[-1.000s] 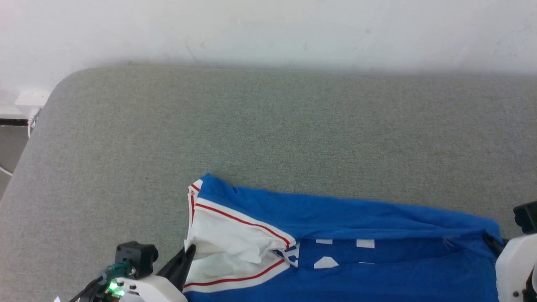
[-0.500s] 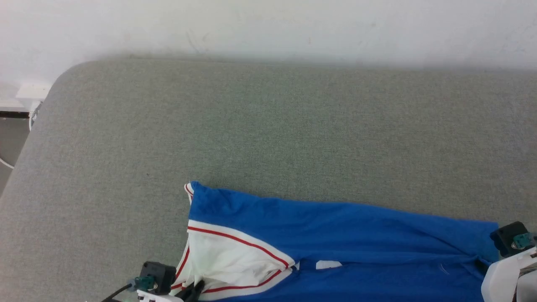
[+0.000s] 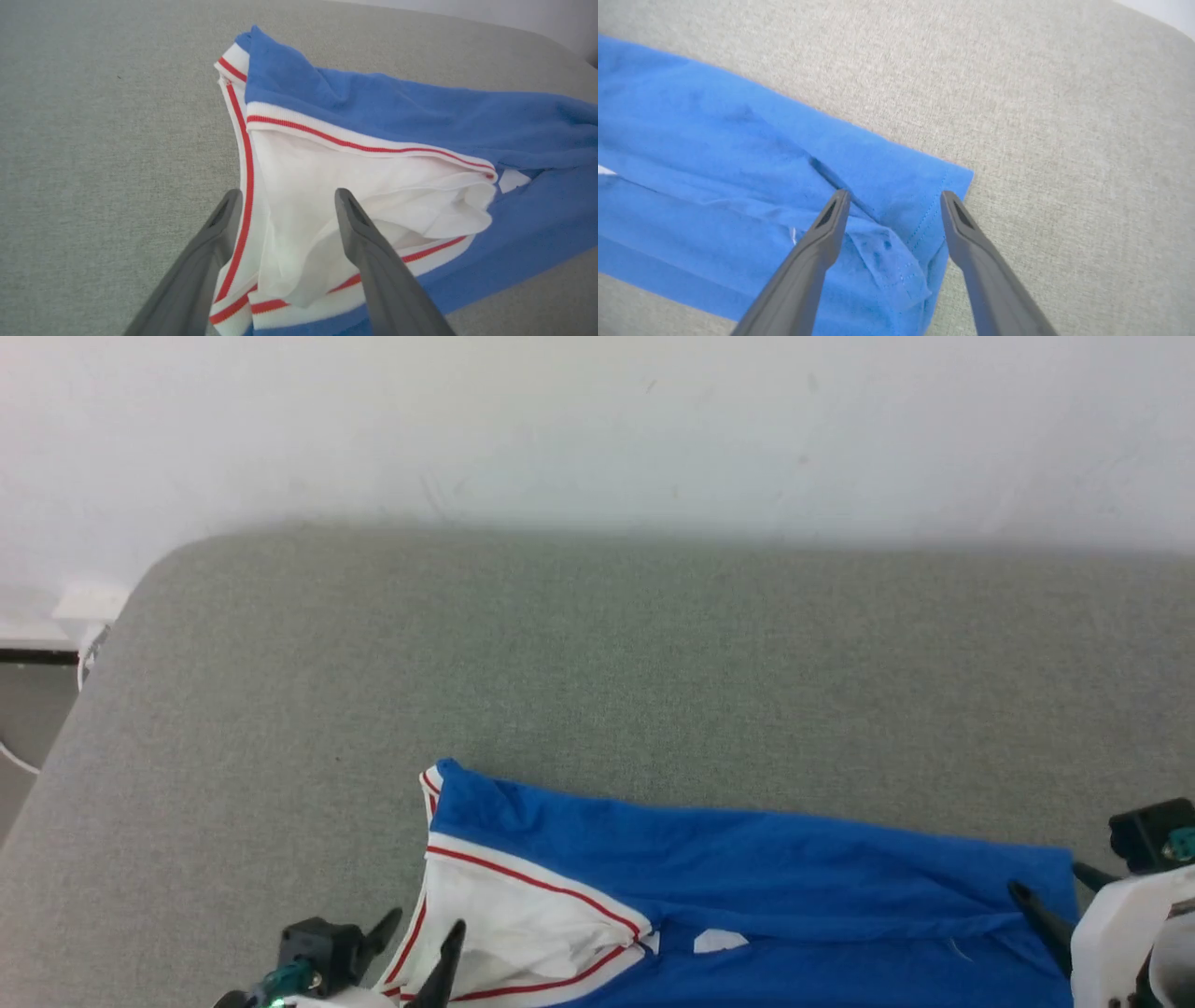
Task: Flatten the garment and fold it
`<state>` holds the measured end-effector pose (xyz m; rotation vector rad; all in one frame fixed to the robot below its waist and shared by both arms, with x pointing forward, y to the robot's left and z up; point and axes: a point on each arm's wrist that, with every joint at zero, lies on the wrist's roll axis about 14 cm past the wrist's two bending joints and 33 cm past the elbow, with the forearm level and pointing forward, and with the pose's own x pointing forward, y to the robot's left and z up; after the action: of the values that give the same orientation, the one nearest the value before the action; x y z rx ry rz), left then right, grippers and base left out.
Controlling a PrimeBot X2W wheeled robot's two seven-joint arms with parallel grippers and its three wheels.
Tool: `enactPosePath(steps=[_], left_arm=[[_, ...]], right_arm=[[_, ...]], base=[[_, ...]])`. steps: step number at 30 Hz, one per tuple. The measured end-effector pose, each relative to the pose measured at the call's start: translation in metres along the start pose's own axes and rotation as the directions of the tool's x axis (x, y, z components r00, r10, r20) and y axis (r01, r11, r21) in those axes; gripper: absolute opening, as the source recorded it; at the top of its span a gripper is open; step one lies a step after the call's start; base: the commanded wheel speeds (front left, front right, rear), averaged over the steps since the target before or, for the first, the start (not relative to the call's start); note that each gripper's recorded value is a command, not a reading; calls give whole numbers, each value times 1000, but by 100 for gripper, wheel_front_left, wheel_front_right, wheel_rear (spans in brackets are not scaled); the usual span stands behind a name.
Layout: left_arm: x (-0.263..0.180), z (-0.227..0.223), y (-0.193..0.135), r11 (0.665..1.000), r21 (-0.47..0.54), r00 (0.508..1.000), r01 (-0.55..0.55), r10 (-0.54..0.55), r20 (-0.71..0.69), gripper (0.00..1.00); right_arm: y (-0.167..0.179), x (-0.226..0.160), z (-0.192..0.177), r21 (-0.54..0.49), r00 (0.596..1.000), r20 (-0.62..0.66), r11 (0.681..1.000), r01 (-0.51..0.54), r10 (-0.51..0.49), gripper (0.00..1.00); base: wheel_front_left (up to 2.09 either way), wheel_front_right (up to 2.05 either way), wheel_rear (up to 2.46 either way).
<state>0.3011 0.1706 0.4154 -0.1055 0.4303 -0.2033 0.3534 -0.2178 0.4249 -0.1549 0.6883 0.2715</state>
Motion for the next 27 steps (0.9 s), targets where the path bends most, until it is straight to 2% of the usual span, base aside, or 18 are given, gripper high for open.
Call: enactPosePath(steps=[4, 8, 9, 13, 16, 19, 22, 27], left_arm=[[-7, 26, -1, 999, -35, 986, -5, 11, 167, 100], [-12, 55, 8, 991, -127, 948, -46, 83, 307, 100], [-14, 66, 14, 987, -145, 931, -74, 121, 344, 100], [-36, 126, 42, 964, -170, 799, -204, 264, 540, 100], [-48, 130, 45, 955, -159, 761, -252, 297, 577, 100], [-52, 138, 38, 963, -102, 745, -250, 259, 615, 100], [-59, 148, 43, 954, -82, 712, -289, 271, 647, 100], [-60, 143, 47, 950, -46, 725, -309, 266, 635, 100]], right_arm=[[-1, -15, 22, 83, 996, 92, 997, 11, -19, 100], [-8, -24, 19, 183, 991, 111, 982, 50, -71, 100], [-9, -25, 14, 216, 991, 100, 974, 62, -85, 100], [-14, -24, -3, 336, 988, 65, 936, 108, -137, 100], [-13, -20, -14, 418, 986, 44, 899, 127, -160, 100], [-20, -16, -30, 447, 980, -4, 876, 180, -199, 100], [-19, -11, -49, 462, 976, -70, 861, 214, -206, 100], [-6, 3, -65, 517, 979, -124, 832, 201, -159, 100]], base=[[0, 0, 0], [0, 0, 0], [0, 0, 0], [0, 0, 0], [0, 0, 0], [0, 0, 0], [0, 0, 0], [0, 0, 0]])
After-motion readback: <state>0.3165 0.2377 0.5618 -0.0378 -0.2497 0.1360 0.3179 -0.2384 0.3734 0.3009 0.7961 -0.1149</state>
